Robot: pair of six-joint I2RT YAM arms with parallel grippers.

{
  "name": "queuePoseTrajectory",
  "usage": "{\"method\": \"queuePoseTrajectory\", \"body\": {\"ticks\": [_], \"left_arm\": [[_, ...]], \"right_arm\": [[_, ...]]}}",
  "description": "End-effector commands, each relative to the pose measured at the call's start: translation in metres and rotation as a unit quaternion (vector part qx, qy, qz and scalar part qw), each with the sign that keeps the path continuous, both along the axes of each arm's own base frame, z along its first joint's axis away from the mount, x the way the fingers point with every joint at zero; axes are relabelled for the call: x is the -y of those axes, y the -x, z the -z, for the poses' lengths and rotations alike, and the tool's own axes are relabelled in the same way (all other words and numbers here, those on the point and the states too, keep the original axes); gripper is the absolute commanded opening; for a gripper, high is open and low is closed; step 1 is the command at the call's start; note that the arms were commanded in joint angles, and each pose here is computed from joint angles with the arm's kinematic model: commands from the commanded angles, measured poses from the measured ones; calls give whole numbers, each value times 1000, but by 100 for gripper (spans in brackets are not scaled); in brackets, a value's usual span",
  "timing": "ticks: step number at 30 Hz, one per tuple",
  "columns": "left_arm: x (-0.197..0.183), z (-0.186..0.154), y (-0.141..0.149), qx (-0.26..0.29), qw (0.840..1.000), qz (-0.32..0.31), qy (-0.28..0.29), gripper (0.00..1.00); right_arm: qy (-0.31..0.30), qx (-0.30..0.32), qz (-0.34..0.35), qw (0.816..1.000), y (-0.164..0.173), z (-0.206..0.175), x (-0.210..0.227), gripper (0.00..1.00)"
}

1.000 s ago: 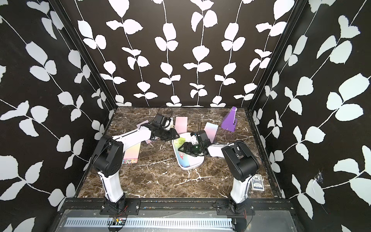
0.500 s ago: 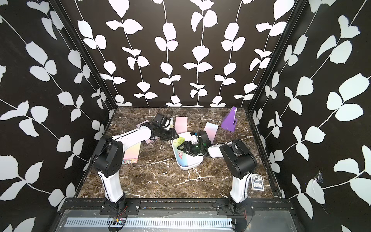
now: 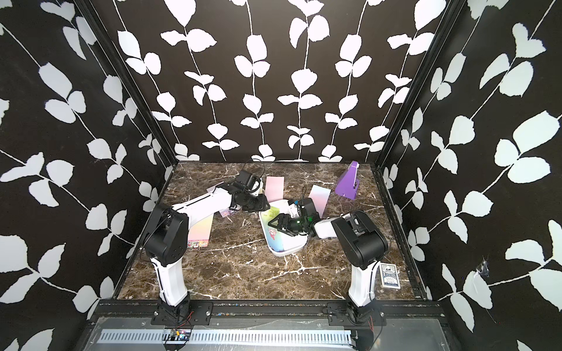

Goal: Take the stickers out of the storage box
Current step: Pick up the sticker from the storage box.

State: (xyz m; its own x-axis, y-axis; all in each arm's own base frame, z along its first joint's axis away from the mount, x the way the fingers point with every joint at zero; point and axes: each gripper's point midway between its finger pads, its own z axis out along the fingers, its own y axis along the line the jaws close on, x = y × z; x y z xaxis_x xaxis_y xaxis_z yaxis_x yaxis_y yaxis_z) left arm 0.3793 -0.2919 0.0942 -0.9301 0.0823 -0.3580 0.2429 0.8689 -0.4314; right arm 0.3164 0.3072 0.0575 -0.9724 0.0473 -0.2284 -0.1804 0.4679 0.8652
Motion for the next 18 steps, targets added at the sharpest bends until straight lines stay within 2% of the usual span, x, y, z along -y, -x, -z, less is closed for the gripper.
{"method": "queuePoseTrajectory", "body": {"ticks": [1, 8, 10, 14, 18], "left_arm": [[-7, 22, 10, -28, 999, 4, -40, 42], [-5, 20, 9, -24, 999, 8, -43, 38], [-5, 19, 8, -23, 999, 10, -43, 33], [-4, 18, 8, -21, 999, 13, -41, 15], [-4, 18, 8, -20, 999, 13, -42, 13]], "right_arm": [[16, -15, 5, 1000, 1, 18, 2, 77], [16, -17, 4, 1000, 2, 19, 2, 77], [16, -16, 4, 1000, 2, 19, 2, 77], [17, -18, 4, 1000, 2, 20, 3, 77], [18, -18, 3, 1000, 4, 20, 3, 77]]}}
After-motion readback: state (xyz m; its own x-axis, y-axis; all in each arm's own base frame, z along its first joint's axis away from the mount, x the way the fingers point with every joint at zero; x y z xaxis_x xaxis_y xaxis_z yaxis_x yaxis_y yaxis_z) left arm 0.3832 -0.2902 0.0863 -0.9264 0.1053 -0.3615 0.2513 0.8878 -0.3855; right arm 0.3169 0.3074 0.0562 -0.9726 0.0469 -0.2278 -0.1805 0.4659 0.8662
